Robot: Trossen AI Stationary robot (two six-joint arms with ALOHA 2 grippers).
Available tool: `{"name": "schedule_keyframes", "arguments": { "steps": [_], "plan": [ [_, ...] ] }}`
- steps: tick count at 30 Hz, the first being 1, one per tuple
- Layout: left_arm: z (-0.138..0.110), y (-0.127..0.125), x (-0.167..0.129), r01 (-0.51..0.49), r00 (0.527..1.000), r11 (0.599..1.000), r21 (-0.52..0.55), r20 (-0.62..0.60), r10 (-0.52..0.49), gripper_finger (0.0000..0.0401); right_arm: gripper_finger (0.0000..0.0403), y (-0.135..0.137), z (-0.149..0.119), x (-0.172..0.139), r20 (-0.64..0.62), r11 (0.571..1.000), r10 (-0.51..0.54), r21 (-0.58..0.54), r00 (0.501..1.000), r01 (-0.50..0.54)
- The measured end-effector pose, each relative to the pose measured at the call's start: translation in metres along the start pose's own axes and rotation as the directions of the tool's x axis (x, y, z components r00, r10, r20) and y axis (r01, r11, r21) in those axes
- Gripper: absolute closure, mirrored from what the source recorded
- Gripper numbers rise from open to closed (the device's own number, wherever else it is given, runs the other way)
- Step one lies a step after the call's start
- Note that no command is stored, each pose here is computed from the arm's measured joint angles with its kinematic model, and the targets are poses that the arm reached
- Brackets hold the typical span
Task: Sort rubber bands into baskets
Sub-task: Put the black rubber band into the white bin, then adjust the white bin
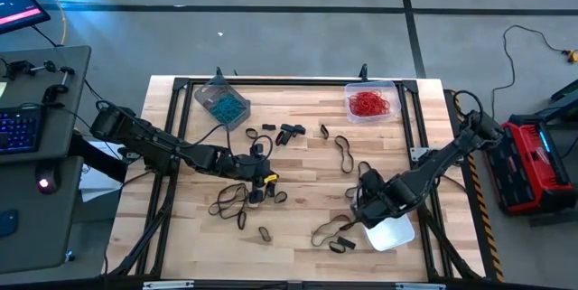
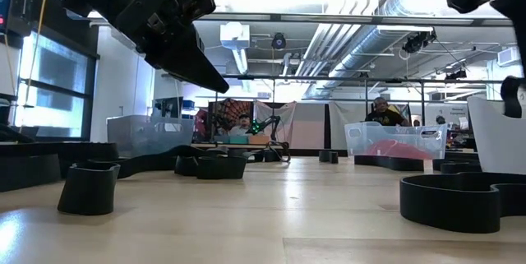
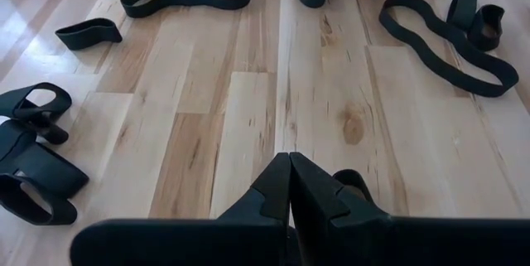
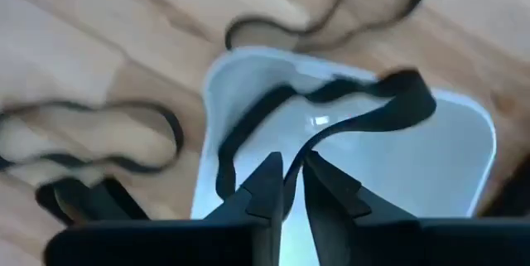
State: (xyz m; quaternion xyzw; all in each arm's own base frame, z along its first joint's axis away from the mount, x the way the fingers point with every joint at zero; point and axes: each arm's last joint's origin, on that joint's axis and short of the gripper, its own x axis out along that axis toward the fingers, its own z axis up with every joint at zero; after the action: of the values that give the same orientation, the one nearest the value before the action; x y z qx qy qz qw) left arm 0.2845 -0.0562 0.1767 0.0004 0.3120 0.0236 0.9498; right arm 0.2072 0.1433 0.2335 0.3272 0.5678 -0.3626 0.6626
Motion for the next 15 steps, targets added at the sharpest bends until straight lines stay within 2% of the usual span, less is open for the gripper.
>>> {"name": "schedule_keyframes", "arguments": {
  "steps": [4,10,15],
  "plan": [
    [0.0,0.0,0.0,0.0,1.0,1.0,0.007,0.002,0.0,0.0401,0.0352,0.0,-0.011,-0.001,-0.075,0.999,0.01,-0.036,0.997,-0.013],
    [0.0,0.0,0.0,-0.001,1.0,1.0,0.016,-0.003,0.001,0.0401,0.0397,0.003,-0.04,0.002,-0.171,0.995,0.007,-0.095,0.985,-0.024],
    [0.0,0.0,0.0,-0.001,1.0,1.0,0.017,-0.003,0.001,0.0401,0.0377,0.004,-0.053,0.002,-0.185,0.993,0.017,-0.111,0.983,-0.038]
  ]
}}
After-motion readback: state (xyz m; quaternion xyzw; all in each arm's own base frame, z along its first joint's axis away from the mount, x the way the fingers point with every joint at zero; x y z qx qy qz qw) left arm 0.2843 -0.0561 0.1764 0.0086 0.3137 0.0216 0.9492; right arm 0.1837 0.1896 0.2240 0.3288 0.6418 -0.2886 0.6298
